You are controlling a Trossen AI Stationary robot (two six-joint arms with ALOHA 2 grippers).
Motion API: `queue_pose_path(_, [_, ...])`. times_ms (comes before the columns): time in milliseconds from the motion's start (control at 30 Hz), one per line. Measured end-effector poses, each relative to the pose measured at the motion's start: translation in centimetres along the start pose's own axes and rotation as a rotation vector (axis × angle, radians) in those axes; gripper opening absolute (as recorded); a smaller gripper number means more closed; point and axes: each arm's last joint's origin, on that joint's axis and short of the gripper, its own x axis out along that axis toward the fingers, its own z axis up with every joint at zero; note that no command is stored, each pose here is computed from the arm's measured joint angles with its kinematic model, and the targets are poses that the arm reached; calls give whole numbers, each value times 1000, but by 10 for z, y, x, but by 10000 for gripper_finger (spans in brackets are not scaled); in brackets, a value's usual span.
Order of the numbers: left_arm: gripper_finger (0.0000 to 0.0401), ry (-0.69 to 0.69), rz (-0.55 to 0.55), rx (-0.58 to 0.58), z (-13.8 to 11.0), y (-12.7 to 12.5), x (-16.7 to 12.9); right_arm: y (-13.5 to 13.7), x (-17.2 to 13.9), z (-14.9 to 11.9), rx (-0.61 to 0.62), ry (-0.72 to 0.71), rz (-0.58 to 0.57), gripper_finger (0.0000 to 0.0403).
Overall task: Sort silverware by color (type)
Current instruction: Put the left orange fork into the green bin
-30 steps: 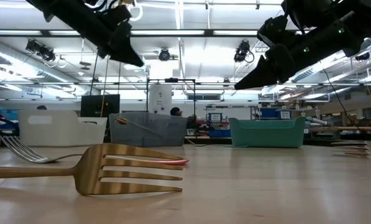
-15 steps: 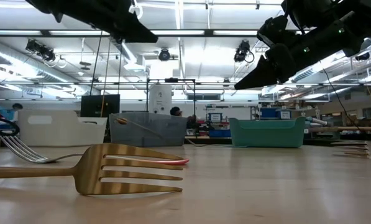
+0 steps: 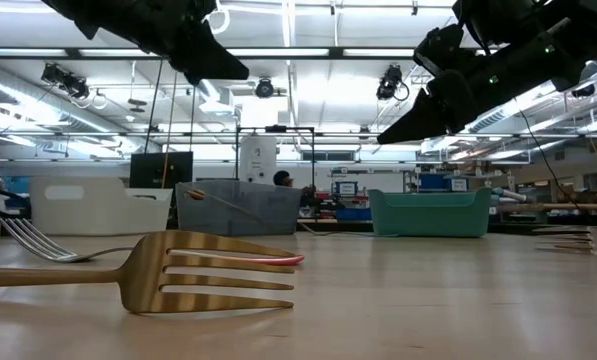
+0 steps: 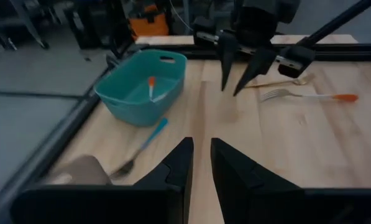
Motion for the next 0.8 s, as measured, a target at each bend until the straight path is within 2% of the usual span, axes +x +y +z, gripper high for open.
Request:
queue_pose_path(367, [64, 56, -12, -228, -6, -5, 4, 0, 0, 0, 1, -3, 0, 93])
queue_pose_path(800, [46, 235, -69, -320, -33, -43, 30, 1, 0, 1, 0, -7, 5, 93])
